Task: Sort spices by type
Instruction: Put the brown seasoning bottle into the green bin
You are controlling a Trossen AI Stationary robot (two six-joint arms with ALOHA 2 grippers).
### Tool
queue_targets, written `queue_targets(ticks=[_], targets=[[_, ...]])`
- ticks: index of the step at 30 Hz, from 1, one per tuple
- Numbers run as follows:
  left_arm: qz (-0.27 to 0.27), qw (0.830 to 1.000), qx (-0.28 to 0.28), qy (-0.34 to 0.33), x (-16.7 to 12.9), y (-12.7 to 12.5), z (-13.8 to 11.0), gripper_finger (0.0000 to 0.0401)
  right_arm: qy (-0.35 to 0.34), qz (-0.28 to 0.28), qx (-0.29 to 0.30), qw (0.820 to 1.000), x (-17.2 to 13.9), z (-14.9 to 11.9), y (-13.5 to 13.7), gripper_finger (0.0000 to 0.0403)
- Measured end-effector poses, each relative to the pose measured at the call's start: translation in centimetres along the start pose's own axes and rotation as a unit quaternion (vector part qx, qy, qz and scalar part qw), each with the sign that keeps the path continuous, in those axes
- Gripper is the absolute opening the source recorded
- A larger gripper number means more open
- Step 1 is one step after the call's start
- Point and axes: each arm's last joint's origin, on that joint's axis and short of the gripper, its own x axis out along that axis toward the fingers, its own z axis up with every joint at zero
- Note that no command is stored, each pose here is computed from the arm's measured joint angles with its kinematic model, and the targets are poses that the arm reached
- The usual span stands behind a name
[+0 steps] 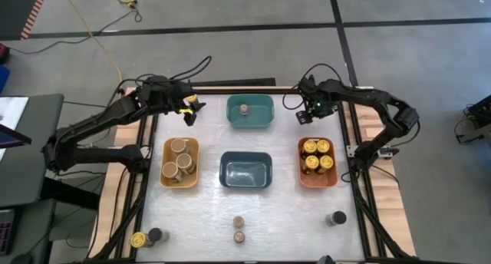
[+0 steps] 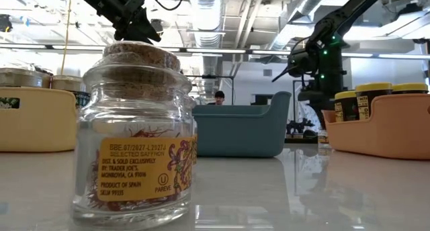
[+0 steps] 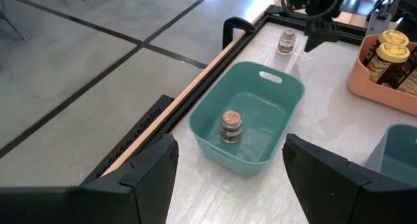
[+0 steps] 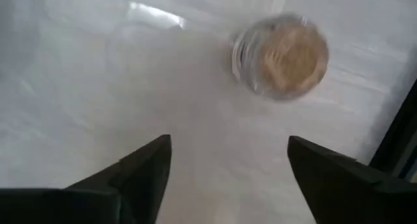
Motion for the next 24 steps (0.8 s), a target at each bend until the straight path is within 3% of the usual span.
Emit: queue_targets(ticks=[4,9,24], targets=[[0.0,1.0,-0.006,0.0,0.0,0.0,0.0,0.0265,-0.03,0.011,0.023,0.999,0.1,0.9,-0.4,0.0352],[-0.001,1.0,-0.022,0.0,0.0,0.0,0.0,0.0265,-0.037,-0.005,0.065,0.997,0.9,1.8,-1.3,0.0356],[-0.001,1.0,-0.028,0.007,0.0,0.0,-0.1,0.0265,-0.035,-0.009,0.08,0.996,3.6,3.1,-1.1,0.0291]])
